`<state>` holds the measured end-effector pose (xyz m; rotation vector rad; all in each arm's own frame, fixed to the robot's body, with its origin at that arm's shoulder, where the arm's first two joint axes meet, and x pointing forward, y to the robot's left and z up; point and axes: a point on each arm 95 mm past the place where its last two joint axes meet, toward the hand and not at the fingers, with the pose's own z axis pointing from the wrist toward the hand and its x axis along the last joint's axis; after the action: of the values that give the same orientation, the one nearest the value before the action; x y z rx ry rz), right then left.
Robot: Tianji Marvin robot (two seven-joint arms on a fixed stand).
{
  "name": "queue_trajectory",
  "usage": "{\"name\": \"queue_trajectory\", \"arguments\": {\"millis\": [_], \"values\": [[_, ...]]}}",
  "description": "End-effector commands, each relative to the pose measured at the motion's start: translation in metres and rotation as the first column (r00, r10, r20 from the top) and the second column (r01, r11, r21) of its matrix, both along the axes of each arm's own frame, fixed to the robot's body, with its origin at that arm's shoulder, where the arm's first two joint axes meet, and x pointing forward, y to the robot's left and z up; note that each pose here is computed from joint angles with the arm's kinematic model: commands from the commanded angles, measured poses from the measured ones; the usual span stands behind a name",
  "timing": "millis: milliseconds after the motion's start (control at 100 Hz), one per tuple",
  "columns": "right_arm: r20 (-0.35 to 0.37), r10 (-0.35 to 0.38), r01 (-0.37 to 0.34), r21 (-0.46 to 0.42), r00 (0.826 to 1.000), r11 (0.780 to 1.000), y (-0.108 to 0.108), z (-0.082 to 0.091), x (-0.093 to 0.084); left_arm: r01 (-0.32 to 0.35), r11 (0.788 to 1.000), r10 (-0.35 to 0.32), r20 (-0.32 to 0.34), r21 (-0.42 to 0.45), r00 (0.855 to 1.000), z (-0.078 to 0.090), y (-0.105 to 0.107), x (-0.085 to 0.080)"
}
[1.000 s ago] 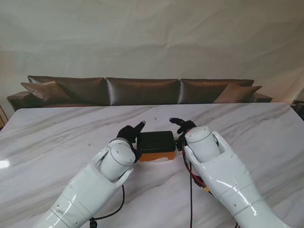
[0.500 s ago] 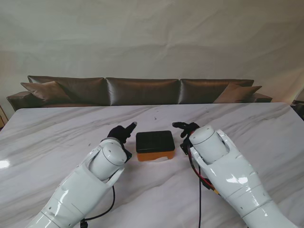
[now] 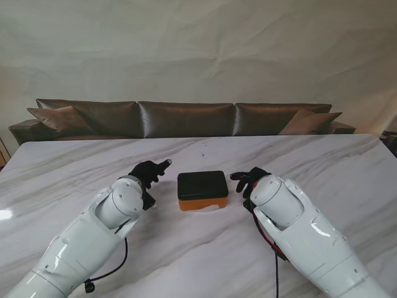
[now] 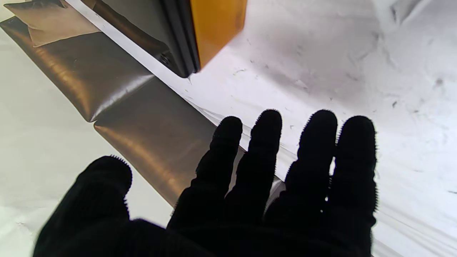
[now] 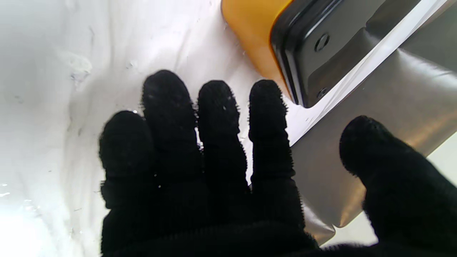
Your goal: Refill a tissue box and feed the first sheet
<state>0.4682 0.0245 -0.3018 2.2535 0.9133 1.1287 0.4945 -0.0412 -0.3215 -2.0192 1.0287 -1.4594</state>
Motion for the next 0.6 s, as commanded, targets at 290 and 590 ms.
{"name": "queue_trajectory", "arguments": {"millis": [290,590], "values": [[-0.014,0.062,-0.062,0.013,0.998,0.998,0.014,-0.001,-0.018,0.047,0.997,-0.048,-0.022,-0.058,0.999,-0.005,-0.009,0.005],[-0.046,0.097,-0.096,0.023,0.994,0.995,0.023,-0.009,-0.016,0.135,0.989,-0.140,-0.082,-0.062,0.987,-0.010,-0.013,0.008]]}}
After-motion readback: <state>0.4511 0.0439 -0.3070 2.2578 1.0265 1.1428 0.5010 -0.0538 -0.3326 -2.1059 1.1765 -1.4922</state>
